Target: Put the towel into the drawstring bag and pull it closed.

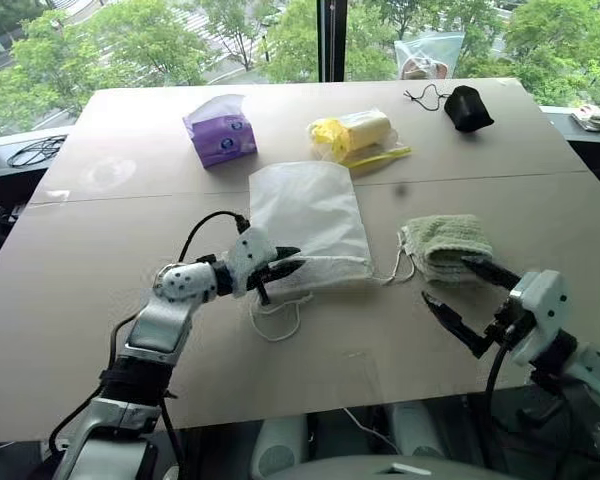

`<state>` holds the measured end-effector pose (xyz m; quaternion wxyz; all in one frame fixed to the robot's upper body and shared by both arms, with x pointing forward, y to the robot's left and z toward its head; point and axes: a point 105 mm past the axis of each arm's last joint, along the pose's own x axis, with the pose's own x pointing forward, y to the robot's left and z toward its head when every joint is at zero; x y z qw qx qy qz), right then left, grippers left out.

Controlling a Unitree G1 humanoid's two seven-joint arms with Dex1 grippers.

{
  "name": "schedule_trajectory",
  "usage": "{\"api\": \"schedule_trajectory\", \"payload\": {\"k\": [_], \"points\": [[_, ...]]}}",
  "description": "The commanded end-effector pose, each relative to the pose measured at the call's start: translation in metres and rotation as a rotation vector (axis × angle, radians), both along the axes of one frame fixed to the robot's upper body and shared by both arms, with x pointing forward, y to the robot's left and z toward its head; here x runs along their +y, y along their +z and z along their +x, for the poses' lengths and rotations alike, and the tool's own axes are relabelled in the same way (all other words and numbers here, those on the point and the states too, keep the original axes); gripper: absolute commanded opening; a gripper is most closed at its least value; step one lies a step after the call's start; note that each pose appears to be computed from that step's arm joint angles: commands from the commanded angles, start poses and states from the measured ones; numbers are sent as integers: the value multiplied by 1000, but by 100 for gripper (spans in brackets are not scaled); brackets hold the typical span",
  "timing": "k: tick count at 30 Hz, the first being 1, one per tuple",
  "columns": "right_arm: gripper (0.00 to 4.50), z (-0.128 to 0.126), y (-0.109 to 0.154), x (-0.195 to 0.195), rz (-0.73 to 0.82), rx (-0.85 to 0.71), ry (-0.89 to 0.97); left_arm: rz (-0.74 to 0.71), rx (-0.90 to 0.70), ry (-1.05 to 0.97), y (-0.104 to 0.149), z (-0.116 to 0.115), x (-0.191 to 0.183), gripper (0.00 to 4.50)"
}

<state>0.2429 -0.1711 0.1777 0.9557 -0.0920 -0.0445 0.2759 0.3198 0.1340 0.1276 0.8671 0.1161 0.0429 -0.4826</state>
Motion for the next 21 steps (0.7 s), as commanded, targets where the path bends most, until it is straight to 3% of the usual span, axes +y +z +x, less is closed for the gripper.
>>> {"api": "schedule_trajectory", "payload": {"k": [1,5,8,12,16,19,21], "points": [[450,30,6,-34,64,89,-186,-128,51,-3,30,-2,-7,1],[450,73,-21,-56,75,304,-282,-168,63,14,37,0,-16,1],[450,89,-49,-59,41,468,-282,-179,49,35,41,-1,-21,1],[450,84,-96,-51,-18,700,-187,-184,31,80,42,-1,-23,1],[450,73,-129,-40,-125,808,-73,-196,24,116,43,-1,-28,1],[368,76,-129,-27,-136,744,4,-200,23,123,44,-4,-31,0],[279,82,-119,-17,-132,650,48,-204,24,133,45,-5,-31,0]]}}
